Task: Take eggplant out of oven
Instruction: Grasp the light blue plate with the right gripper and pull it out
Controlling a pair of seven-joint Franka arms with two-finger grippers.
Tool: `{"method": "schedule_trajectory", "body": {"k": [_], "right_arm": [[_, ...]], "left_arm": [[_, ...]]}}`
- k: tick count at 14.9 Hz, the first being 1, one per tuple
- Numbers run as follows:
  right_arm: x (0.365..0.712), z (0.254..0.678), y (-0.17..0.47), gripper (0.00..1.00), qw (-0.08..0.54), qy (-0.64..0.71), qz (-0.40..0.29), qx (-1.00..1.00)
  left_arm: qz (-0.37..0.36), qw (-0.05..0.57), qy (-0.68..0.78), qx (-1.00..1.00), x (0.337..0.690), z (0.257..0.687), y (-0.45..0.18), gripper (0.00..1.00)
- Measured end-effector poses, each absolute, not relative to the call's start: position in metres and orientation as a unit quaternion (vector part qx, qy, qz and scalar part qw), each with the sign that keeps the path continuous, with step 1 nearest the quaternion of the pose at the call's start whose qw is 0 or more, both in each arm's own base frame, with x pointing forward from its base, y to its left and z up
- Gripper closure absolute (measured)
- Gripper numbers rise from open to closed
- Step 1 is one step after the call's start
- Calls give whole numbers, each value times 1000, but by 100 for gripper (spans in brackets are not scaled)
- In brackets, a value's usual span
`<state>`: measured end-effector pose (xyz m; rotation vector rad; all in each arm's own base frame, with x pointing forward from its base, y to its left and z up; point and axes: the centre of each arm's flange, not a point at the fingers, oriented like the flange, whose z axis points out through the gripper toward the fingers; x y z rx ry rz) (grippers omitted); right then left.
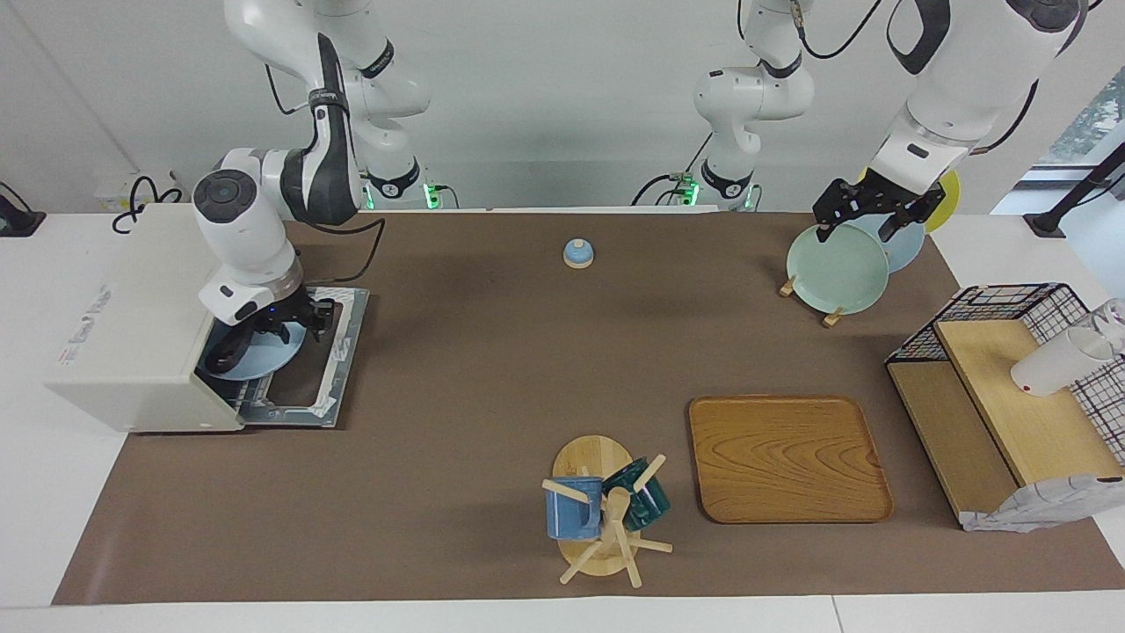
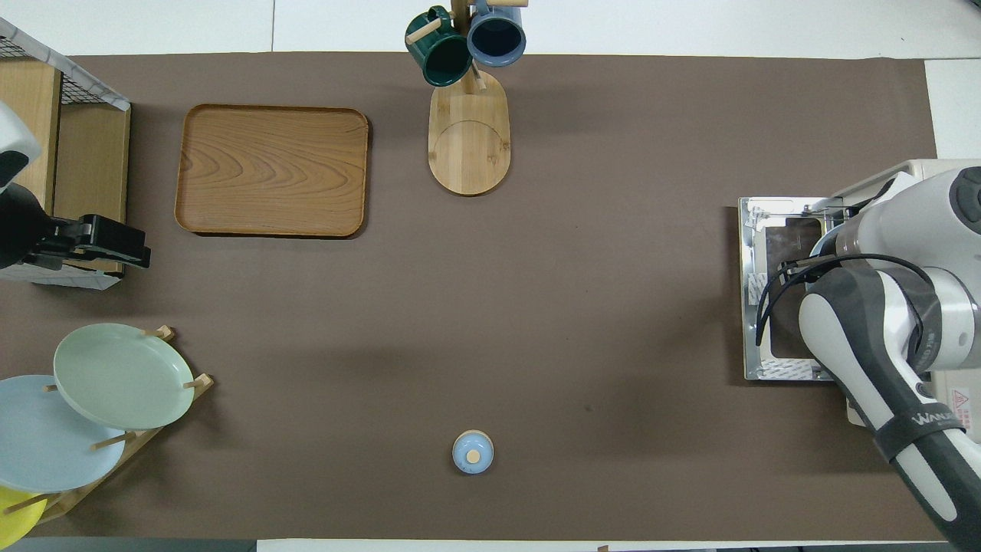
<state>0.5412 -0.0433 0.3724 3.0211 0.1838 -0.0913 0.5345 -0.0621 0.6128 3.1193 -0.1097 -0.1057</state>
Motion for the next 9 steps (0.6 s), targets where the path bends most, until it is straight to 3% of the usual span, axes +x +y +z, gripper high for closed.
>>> {"method": "schedule_trajectory", "body": {"k": [3,6,9], "right_arm": [[535,368,-45,68,56,64,-22,996],[534,372,-43,97,57,67,-15,996],[536,386,-20,97,60,90,-22,994]], "left_arm": [[-34,9,-35,999,535,613,-62,0],[-34,9,-35,999,535,613,-62,0],[-34,9,-35,999,535,613,-62,0]]}}
